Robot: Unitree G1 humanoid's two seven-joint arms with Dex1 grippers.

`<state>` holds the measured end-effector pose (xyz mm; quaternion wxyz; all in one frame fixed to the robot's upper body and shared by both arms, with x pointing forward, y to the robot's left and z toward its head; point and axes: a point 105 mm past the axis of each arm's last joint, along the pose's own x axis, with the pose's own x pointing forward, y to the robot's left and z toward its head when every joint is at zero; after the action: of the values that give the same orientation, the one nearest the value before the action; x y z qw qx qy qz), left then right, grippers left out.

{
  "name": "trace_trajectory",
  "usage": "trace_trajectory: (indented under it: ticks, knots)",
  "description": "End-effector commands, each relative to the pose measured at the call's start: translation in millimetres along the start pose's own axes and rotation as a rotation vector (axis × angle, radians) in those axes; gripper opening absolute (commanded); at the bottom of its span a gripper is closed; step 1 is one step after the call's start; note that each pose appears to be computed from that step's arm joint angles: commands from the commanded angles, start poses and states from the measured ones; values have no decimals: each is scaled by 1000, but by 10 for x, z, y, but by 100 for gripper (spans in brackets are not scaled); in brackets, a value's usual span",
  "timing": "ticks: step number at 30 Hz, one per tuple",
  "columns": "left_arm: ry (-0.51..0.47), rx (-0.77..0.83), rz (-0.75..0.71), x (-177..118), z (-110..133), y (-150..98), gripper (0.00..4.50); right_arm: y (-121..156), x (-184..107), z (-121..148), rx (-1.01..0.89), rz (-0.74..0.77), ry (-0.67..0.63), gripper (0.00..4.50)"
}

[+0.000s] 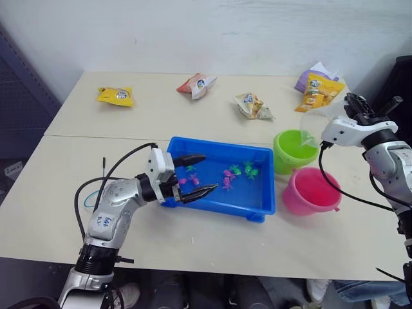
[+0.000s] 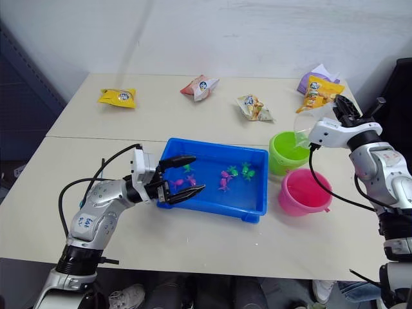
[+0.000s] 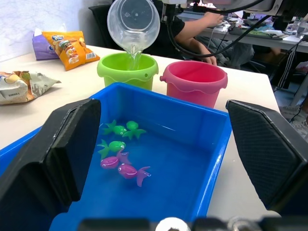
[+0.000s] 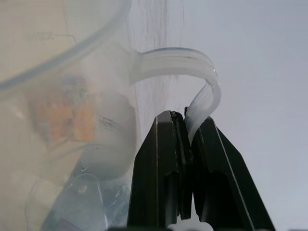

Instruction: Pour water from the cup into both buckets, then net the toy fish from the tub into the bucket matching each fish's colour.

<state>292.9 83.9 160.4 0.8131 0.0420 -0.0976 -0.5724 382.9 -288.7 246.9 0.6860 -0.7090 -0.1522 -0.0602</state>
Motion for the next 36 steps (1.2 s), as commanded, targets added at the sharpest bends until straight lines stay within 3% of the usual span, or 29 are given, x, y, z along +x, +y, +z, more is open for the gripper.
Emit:
trace_trajectory:
  ticks: [1, 14, 21, 24, 32, 36]
  knots:
    - [-27, 51, -8, 9, 101, -32, 450, -208, 13, -50, -44, -75, -3, 6]
    - [-35, 55, -5, 2, 95, -25, 450, -200, -40, -80, -77, -118, 2, 6]
    - [-42, 71, -11, 18, 114, 18, 450, -184, -81, -50, 122, -113, 0, 6]
    - [-43, 75, -12, 14, 118, 31, 450, -192, -130, -143, 232, -121, 48, 6]
    - [-123, 92, -74, 72, 326, -21, 450, -158, -432, -463, 900, -127, 176, 6]
    - [-113, 53, -191, 92, 432, -153, 450, -245, -719, -801, 1072, -203, 290, 6]
